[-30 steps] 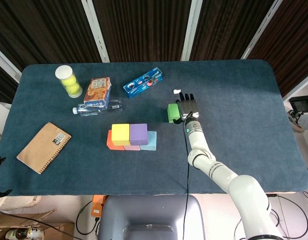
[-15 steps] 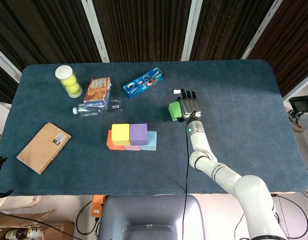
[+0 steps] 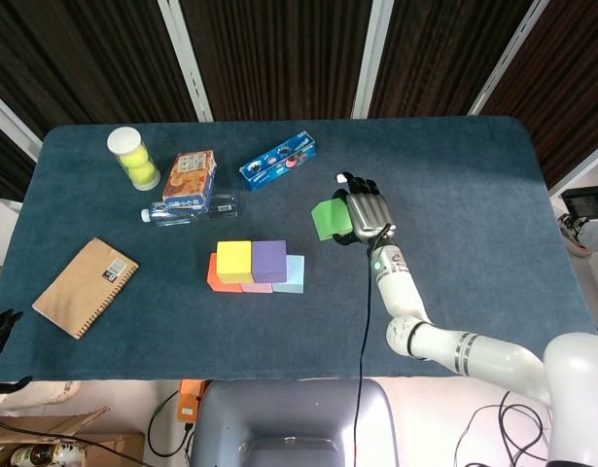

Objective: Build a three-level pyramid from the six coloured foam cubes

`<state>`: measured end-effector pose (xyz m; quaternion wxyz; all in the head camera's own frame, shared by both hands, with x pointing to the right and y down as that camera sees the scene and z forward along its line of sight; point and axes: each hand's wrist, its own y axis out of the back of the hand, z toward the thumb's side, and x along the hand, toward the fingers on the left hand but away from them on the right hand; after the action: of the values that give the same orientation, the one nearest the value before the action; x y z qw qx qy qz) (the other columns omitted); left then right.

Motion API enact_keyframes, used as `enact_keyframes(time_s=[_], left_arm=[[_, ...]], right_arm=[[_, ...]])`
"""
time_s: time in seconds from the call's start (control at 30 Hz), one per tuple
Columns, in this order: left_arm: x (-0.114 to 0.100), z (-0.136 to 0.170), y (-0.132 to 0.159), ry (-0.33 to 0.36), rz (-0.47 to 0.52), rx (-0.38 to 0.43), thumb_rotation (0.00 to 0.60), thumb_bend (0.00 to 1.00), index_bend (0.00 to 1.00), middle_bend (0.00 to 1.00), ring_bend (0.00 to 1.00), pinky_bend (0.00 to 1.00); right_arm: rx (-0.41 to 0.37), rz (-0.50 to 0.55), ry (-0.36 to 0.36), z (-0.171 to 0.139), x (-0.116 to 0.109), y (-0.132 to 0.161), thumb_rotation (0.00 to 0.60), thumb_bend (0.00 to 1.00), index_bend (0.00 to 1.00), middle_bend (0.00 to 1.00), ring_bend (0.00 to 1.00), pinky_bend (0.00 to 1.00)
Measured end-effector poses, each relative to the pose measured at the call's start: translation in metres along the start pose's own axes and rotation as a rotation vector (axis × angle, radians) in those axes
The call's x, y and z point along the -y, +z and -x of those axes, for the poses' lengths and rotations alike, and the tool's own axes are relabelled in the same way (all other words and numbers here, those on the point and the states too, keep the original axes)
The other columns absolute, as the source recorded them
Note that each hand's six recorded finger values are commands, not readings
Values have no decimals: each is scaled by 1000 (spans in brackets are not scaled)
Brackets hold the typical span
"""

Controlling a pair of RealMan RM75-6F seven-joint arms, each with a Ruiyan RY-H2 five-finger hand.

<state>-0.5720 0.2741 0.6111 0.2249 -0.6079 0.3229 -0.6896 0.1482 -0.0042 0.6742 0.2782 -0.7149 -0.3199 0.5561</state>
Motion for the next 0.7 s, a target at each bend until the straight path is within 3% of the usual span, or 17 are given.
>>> enact_keyframes(time_s=[0.2,0.33,0.53,0.7], left_arm=[[2,8,4,11,-1,15,600,171,67,17,0,96],[5,11,3,12,6,16,600,171,67,17,0,96],[7,14,-3,13,25,12,600,173,67,17,0,97],[9,16,-8,18,42,12,600,175,67,17,0,96]], right_arm=[[-19,99,5,-55,-35,23,600,232,624,0,0,0],[41,154,-7,-84,-63,25,600,231,639,1,0,0],[105,220,10,-91,-78,43,600,231,640,6,0,0],[113,252,38,-85,-70,77,600,232,637,7,0,0]])
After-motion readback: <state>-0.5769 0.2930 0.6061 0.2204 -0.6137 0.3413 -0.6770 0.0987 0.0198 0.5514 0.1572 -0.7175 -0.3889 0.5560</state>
